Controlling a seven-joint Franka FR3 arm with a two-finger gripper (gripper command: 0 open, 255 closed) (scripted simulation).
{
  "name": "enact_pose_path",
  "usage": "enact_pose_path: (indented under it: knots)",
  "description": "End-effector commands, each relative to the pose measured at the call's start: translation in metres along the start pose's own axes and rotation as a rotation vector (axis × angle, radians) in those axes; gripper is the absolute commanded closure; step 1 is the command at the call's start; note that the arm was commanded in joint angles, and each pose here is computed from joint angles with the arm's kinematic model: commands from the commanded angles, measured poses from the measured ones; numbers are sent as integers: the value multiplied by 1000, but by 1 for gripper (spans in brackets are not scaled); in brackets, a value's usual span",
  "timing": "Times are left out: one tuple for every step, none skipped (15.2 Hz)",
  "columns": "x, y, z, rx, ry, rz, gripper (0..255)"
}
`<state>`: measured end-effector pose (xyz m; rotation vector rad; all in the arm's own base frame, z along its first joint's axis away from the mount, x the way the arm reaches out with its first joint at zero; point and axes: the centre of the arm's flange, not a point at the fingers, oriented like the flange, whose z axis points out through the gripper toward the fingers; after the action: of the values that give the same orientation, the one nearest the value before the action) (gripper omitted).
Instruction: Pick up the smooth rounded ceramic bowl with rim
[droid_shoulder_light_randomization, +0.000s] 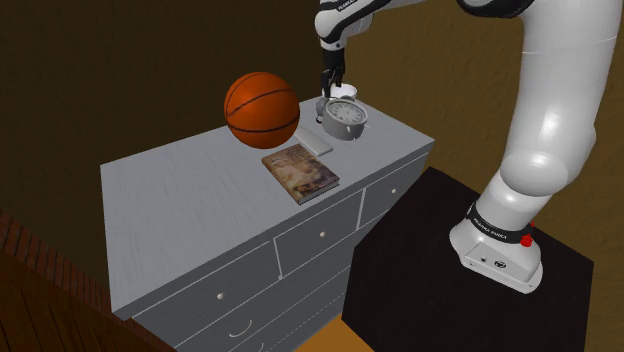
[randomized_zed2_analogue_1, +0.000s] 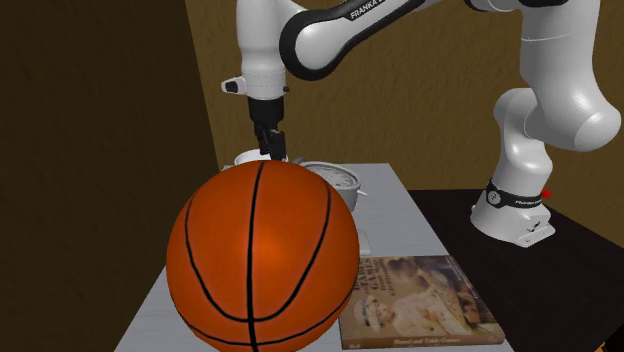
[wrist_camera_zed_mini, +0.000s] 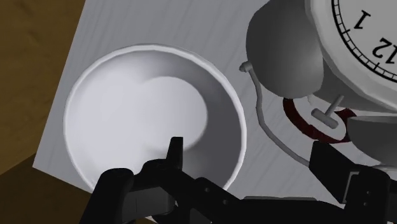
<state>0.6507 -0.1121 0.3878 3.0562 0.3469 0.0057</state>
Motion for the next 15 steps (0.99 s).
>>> enact_pose_path:
  knots:
    - [1,0,11,0,1,0,0]
    - [1,-1,16,0,1,0,0]
    - [1,-1,24,0,1,0,0]
    - [1,-1,24,0,1,0,0]
    - [1,-1,24,0,1,0,0]
    - [2,-1,24,0,1,0,255]
    - [2,-1,24,0,1,0,255]
    - [2,-1,24,0,1,0,255]
    - [2,-1,24,0,1,0,255]
    - [2,-1,24,0,1,0,255]
    - [2,-2,24,0,1,0,255]
    - [2,-1,24,0,1,0,255]
    - [2,-1,24,0,1,0,255]
    - [2,-1,24,0,1,0,255]
    - [1,-1,24,0,1,0,255]
